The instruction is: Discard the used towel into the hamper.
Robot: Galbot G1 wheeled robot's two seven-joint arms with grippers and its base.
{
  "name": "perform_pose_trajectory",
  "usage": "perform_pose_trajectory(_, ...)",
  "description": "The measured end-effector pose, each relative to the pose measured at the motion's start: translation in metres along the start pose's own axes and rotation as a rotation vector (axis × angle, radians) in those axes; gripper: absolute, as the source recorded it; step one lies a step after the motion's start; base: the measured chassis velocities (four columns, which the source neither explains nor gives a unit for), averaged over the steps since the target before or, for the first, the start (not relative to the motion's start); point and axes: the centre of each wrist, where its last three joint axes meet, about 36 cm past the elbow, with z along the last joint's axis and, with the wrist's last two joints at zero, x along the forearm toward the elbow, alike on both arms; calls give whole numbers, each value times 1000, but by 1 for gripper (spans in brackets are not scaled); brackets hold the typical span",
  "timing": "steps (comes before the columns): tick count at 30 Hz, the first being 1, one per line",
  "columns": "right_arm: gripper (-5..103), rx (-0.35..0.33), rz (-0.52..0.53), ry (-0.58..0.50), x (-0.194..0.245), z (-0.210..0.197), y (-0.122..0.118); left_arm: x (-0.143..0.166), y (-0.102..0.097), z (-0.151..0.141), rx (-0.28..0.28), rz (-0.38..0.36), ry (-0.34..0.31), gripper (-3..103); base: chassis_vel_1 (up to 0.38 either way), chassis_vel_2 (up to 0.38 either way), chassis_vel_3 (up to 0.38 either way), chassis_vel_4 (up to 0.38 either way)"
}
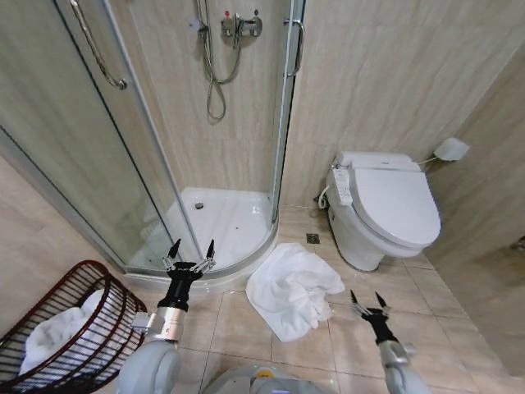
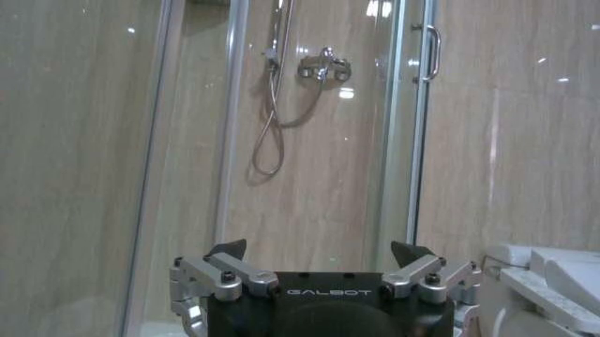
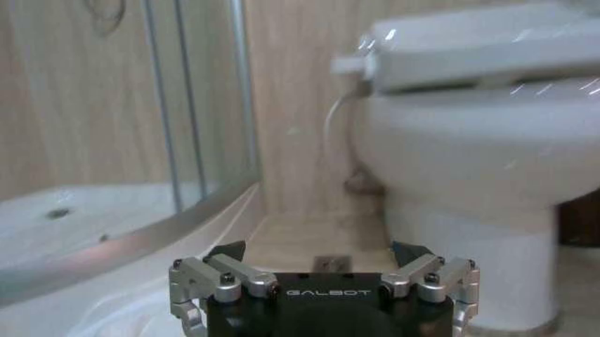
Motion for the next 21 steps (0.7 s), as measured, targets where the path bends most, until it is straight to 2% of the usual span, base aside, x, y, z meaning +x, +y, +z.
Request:
perform_pose_trajectory(6,100,84,-128,95,-55,21,3,0,0,0,0,0,0,100,0,0,0,0)
perform_pose_trajectory(11,100,128,-211,157,-91,34,2,0,0,0,0,0,0,100,0,0,0,0)
perform_pose_trajectory(17,100,156,-279,207,-109,45,7,0,0,0,0,0,0,100,0,0,0,0)
perform_pose_trajectory(21,100,184,-351,249,-119,56,22,0,0,0,0,0,0,100,0,0,0,0)
